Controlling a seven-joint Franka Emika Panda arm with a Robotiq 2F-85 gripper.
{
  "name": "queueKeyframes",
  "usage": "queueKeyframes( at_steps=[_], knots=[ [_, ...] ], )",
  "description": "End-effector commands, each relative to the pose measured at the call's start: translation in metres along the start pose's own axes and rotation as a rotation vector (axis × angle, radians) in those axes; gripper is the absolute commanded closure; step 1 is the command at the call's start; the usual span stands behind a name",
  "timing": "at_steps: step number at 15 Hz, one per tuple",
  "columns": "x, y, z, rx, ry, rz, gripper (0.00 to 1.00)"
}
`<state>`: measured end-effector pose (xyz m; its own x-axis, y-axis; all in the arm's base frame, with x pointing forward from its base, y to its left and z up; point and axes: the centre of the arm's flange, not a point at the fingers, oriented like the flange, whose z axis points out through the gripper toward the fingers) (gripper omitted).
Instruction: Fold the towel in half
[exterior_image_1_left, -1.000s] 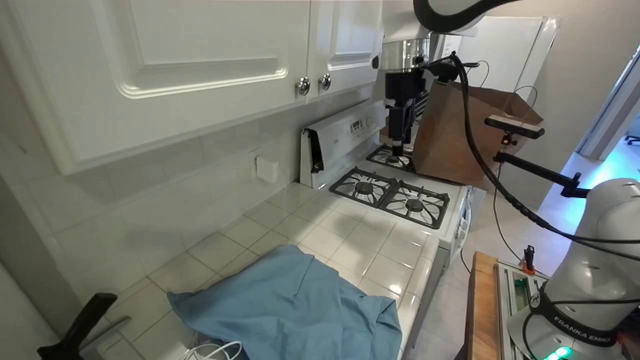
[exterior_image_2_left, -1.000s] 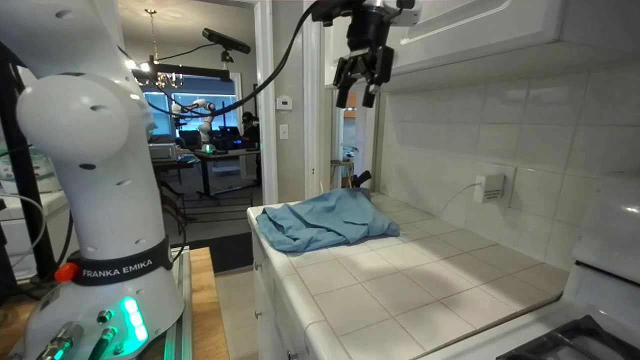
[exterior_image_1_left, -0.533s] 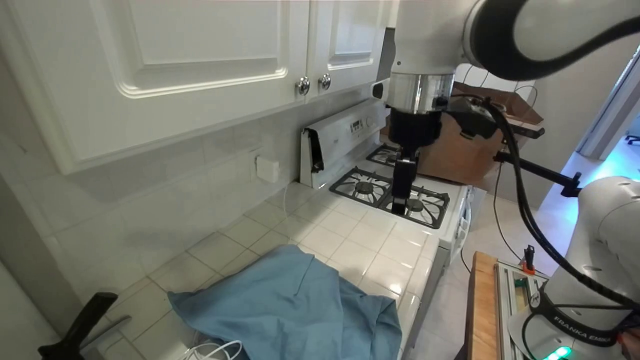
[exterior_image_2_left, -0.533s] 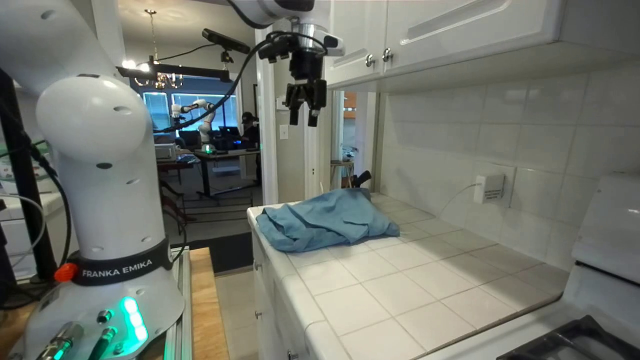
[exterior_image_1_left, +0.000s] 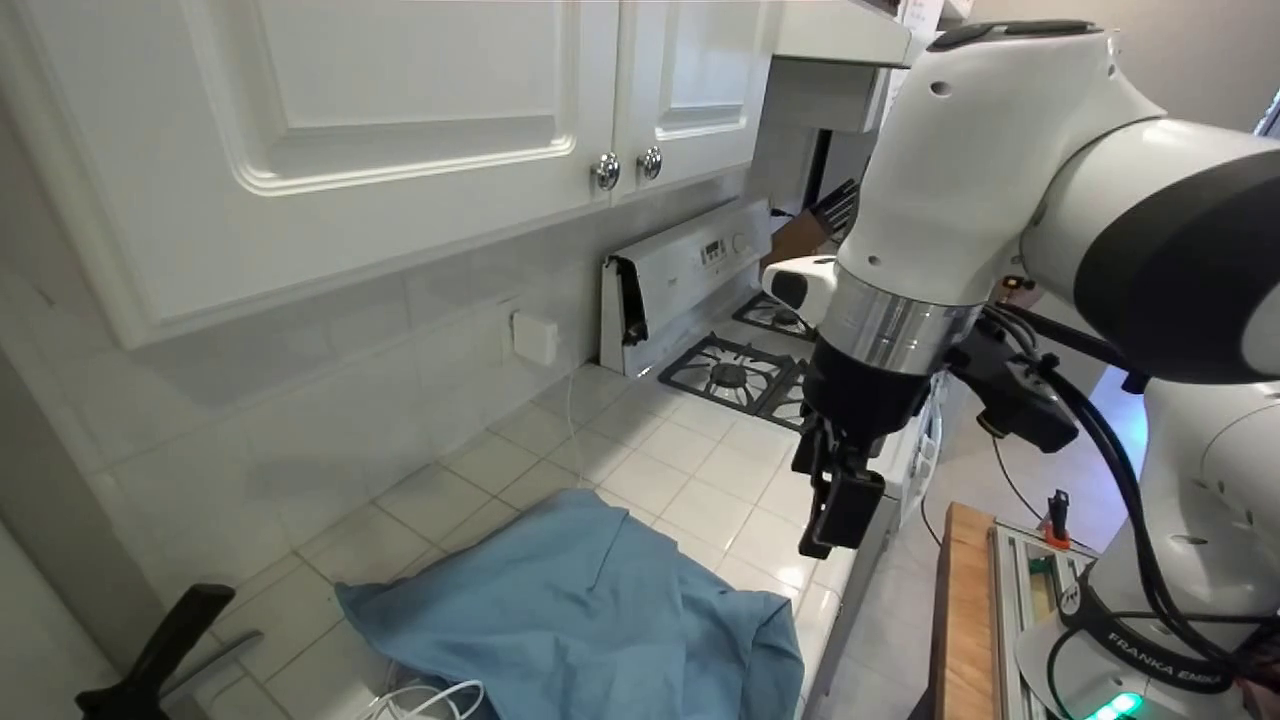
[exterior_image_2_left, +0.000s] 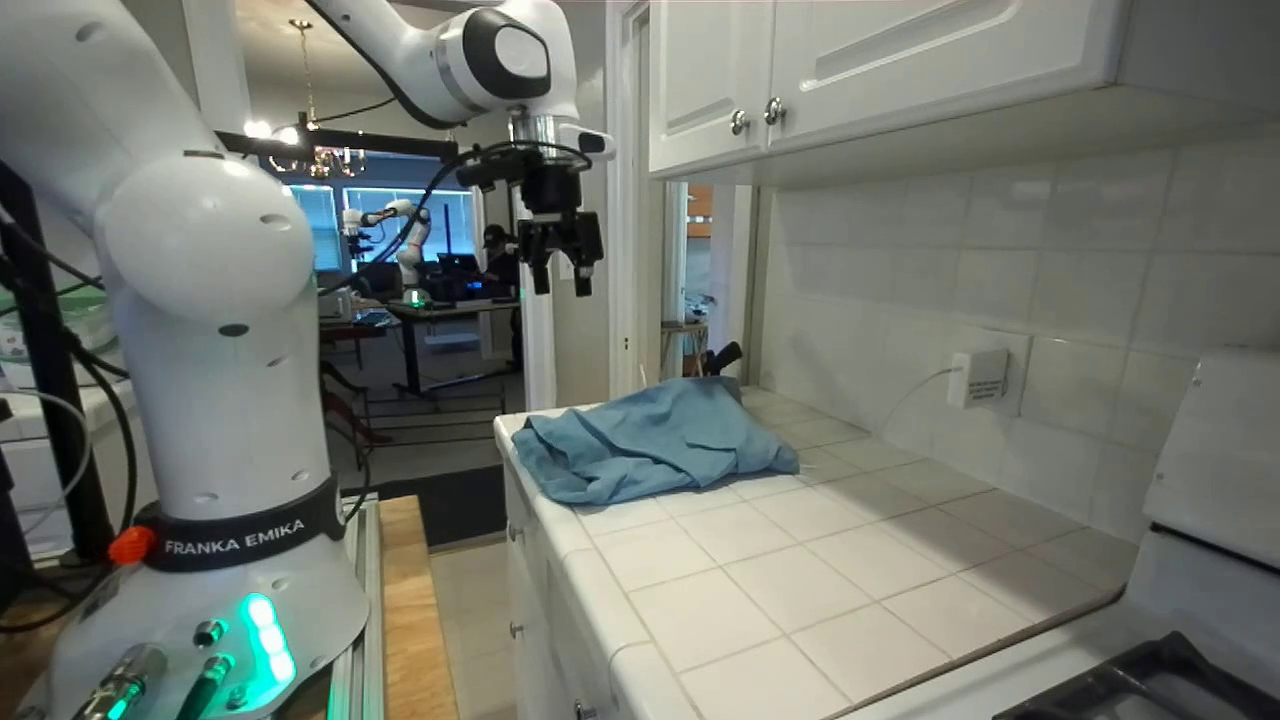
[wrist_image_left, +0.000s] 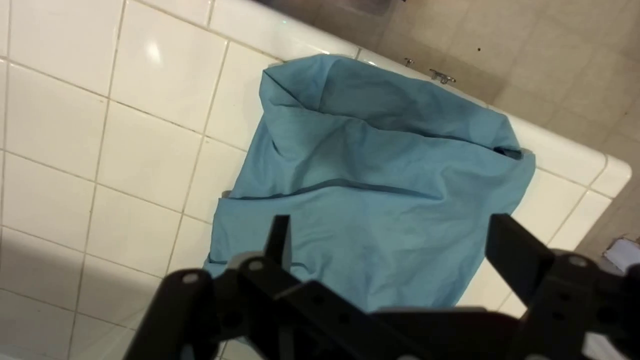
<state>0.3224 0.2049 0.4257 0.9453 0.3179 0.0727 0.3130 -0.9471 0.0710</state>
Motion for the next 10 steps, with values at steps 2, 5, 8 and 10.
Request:
queueKeyframes(
  at_steps=[2,5,8,10],
  knots=[
    [0.0,0.001,-0.001,0.001,0.002,0.002,0.0],
    [0.003,-0.006,0.002,0.006,-0.001,-0.013,0.0],
    [0.0,-0.036,0.013,-0.023,-0.022,-0.06,0.0],
    [-0.006,-0.064,0.026,-0.063,-0.026,-0.061,0.0]
  ],
)
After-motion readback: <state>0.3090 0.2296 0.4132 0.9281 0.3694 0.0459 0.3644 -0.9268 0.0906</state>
